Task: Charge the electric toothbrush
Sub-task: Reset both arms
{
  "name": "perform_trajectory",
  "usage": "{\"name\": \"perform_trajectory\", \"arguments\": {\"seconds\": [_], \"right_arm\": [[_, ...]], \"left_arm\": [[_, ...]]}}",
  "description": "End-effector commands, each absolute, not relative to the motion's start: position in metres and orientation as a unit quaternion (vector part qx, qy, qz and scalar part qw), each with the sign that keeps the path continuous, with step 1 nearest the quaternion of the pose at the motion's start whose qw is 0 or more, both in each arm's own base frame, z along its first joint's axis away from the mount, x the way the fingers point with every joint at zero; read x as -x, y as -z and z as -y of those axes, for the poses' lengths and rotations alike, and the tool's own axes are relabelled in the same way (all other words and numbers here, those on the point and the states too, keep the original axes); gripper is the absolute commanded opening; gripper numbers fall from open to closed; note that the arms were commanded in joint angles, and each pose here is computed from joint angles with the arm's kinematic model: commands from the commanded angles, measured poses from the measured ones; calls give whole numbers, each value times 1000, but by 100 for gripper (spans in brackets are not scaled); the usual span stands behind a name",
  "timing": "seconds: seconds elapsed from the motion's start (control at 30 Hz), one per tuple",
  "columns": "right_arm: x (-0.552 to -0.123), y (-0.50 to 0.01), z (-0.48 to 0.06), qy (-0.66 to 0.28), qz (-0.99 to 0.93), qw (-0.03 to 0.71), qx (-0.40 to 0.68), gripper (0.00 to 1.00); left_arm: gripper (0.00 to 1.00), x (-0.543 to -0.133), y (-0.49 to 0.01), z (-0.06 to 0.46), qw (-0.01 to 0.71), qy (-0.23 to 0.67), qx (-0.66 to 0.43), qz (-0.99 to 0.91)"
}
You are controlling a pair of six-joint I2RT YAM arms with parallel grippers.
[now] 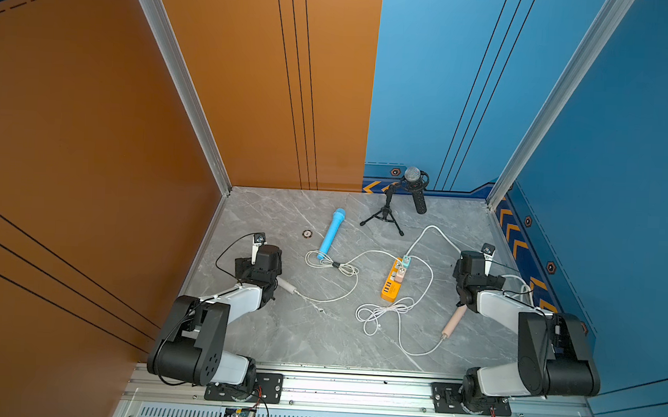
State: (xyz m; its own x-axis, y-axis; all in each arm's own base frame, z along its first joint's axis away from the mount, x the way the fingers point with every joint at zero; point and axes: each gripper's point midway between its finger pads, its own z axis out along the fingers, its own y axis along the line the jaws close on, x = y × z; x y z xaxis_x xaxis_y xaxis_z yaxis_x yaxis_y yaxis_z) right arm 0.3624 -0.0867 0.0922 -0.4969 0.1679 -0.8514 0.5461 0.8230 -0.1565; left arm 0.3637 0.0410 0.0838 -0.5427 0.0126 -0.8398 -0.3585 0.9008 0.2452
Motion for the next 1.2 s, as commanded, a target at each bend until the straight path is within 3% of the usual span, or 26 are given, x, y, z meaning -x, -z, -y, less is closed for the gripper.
{"name": "perform_trajectory", "arguments": {"seconds": [0.0, 0.43, 0.7, 1.07, 1.17], "right_arm": [[-386, -114, 41, 104, -816, 556, -121, 100], [-381, -96, 40, 124, -803, 569, -125, 100], [-381, -96, 41, 122, -804, 569, -125, 100], [-381, -96, 40, 122, -804, 569, -125, 100], [-381, -96, 40, 121, -804, 569, -125, 100]], "left_arm": [[99, -387, -107, -20, 553, -162, 56, -816], [98, -391, -91, -5, 569, -77, 11, -818], [98, -386, -93, -31, 567, -117, 79, -812], [98, -391, -92, -26, 567, -99, 63, -815], [98, -393, -90, -6, 567, -73, 13, -820]]}}
